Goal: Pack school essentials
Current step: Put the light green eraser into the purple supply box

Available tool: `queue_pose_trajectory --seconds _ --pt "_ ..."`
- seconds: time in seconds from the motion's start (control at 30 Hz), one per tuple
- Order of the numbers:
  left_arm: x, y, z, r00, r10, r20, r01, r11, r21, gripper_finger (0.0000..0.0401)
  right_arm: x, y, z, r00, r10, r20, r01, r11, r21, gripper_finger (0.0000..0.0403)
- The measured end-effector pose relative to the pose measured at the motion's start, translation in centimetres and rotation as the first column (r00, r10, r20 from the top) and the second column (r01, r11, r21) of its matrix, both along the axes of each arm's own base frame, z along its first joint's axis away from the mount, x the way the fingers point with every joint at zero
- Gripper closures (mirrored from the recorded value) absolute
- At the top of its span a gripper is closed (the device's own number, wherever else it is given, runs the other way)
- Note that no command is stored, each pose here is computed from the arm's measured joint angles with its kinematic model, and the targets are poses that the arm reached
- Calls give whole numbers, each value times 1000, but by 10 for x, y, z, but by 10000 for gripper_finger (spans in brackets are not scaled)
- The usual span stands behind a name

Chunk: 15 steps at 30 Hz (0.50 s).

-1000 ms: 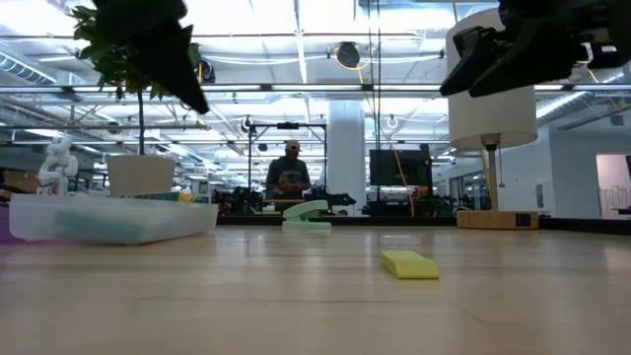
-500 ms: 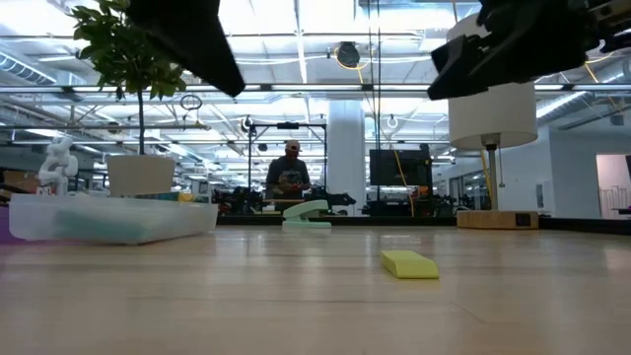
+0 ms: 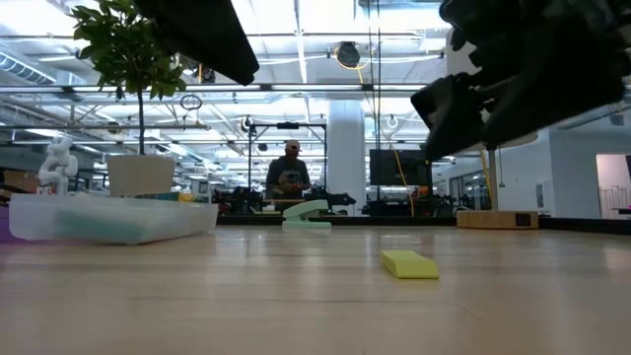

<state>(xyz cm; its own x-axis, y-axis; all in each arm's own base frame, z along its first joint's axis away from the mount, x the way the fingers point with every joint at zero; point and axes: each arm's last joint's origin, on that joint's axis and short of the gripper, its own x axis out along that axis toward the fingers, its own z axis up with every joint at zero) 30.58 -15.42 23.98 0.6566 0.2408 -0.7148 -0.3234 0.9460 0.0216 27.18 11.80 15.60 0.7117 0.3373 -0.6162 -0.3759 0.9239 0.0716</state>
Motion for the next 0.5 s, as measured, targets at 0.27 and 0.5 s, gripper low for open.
queue_pose_trajectory --seconds 0.27,0.5 --pt "13 -17 -11 984 -175 30 171 978 120 283 8 17 -5 1000 14 -13 -13 999 36 190" --pt "41 -25 -36 933 -357 45 342 919 196 233 -9 36 4 992 104 -72 -94 988 126 190"
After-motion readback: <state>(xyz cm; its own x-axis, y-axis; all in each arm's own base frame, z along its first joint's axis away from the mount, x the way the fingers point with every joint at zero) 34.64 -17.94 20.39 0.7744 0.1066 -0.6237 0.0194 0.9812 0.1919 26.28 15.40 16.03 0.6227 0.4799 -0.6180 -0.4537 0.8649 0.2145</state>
